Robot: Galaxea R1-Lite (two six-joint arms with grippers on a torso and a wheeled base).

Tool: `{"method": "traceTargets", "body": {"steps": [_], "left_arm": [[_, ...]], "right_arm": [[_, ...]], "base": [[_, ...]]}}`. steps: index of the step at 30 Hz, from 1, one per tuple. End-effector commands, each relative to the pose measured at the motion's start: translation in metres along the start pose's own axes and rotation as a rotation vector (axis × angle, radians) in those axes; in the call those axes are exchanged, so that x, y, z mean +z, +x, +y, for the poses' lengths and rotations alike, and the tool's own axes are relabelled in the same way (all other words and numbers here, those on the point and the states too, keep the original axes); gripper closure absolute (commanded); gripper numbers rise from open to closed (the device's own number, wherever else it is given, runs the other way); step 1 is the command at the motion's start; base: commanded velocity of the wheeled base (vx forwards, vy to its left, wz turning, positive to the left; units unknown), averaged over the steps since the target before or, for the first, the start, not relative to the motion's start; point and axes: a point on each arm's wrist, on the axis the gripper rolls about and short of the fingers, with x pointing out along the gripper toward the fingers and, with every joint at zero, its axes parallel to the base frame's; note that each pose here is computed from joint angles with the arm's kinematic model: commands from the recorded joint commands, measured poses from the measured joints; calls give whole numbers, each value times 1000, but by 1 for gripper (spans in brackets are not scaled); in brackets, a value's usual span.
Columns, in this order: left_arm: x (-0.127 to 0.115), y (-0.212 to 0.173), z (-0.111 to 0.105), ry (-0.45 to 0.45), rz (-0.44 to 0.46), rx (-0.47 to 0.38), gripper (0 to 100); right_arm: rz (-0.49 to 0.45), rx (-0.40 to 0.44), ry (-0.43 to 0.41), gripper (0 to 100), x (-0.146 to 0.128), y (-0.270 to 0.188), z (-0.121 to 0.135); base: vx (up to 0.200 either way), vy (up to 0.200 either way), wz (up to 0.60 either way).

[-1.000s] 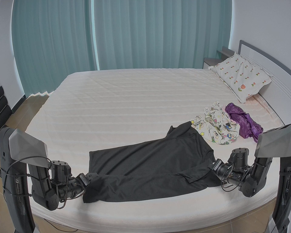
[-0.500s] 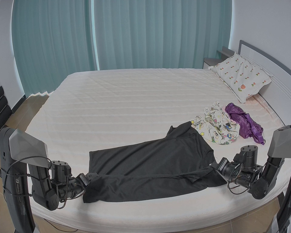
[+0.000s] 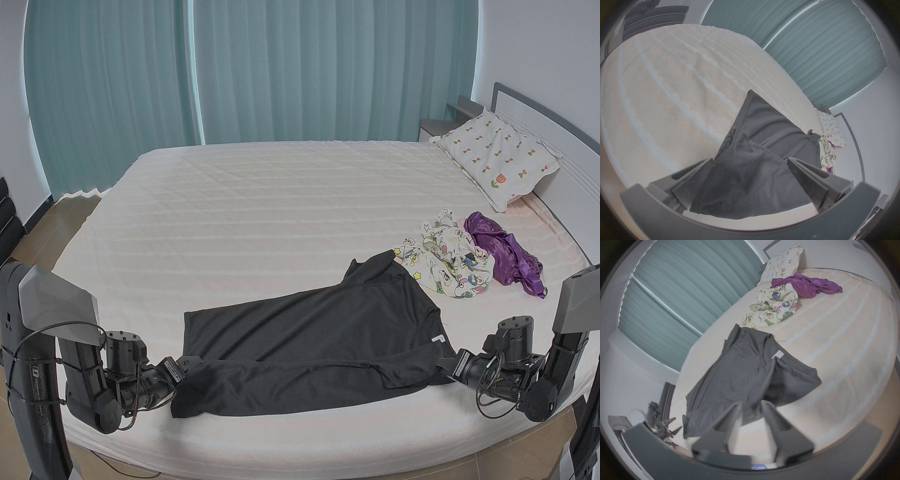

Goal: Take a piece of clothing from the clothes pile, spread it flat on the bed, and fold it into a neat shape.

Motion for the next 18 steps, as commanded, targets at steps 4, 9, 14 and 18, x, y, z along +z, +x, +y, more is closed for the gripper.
{"method": "traceTargets", "body": {"steps": [4,9,14,18], "left_arm": [[0,0,0,-2,1,0,0],[0,0,0,-2,1,0,0],[0,0,0,-2,1,0,0],[0,0,0,0,1,0,0]], "right_arm": [[60,-97,-40,0,-13,13,-23],[11,-76,-16,0,-3,21,-27],[-31,-10,17,0,15,47,-34],[4,50,33,0,20,64,-39]], "base": [[0,0,0],[0,0,0],[0,0,0],[0,0,0]]}}
